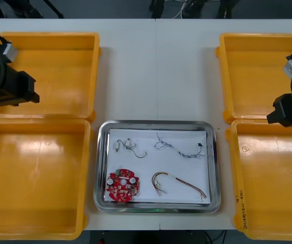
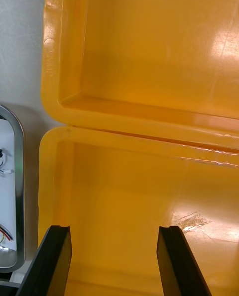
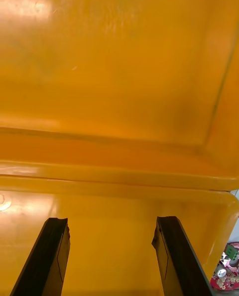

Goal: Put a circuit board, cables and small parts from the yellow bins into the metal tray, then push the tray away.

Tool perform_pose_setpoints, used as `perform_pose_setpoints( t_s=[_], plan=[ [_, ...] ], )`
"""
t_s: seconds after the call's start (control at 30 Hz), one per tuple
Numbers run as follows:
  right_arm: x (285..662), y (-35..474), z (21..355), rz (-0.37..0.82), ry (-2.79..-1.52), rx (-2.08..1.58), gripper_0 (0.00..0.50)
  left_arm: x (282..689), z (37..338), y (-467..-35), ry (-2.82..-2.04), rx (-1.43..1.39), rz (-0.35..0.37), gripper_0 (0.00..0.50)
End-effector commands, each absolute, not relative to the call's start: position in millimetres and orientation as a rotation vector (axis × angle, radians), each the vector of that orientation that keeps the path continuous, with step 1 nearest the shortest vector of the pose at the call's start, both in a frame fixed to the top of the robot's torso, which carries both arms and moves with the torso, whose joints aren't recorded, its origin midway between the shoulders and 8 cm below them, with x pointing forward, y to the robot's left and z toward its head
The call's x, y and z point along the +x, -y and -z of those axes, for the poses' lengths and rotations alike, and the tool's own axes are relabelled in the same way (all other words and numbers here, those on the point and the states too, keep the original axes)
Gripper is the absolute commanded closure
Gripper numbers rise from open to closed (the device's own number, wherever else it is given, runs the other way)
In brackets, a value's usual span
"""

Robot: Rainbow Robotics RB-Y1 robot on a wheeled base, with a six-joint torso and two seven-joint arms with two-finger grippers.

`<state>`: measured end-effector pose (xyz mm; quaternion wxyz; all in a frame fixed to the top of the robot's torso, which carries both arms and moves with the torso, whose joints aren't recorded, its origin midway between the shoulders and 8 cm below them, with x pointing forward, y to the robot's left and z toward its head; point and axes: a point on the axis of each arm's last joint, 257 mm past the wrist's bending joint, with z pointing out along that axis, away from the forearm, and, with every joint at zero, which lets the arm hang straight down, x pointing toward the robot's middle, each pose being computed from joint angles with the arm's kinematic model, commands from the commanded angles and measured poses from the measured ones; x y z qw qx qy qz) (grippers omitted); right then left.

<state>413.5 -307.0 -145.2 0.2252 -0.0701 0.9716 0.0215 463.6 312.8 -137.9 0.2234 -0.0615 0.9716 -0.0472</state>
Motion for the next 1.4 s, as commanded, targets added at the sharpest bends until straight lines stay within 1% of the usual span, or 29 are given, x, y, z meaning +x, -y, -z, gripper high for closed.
perform_pose_setpoints(
  t_s=[0.03, 0.3, 0.5, 0.7, 0.8, 0.87, 1.03, 1.2, 1.4],
  plan=[
    [422.0, 315.9, 121.3, -0.046, -2.631, -0.125, 0.0, 452.4, 133.2, -345.1, -2.673, -0.02, 0.035, 0.0],
    [421.7, 315.5, 121.7, -0.053, -2.634, -0.116, 0.0, 434.4, 147.2, -355.1, -2.683, -0.01, 0.019, 0.0],
    [422.6, 317.4, 121.0, -0.048, -2.631, -0.096, 0.0, 422.5, 148.4, -356.9, -2.668, 0.014, 0.011, 0.0],
    [422.6, 317.4, 121.0, -0.05, -2.631, -0.088, 0.0, 414.9, 150.5, -354.0, -2.655, 0.027, 0.032, 0.0],
    [419.3, 308.1, 121.0, -0.088, -2.64, -0.132, 0.0, 411.5, 153.1, -353.1, -2.655, 0.042, 0.03, 0.0],
    [416.1, 292.8, 119.4, -0.145, -2.649, -0.177, 0.0, 408.7, 155.3, -352.7, -2.657, 0.056, 0.023, 0.0],
    [412.2, 263.9, 116.2, -0.2, -2.659, -0.29, 0.0, 403.2, 159.3, -352.9, -2.663, 0.074, 0.015, 0.0],
    [411.0, 232.1, 116.1, -0.192, -2.655, -0.431, 0.0, 400.2, 161.2, -351.6, -2.666, 0.09, 0.014, 0.0],
    [411.2, 165.1, 114.5, -0.202, -2.608, -0.659, 0.0, 399.8, 161.3, -350.2, -2.667, 0.098, 0.02, 0.0]
  ],
)
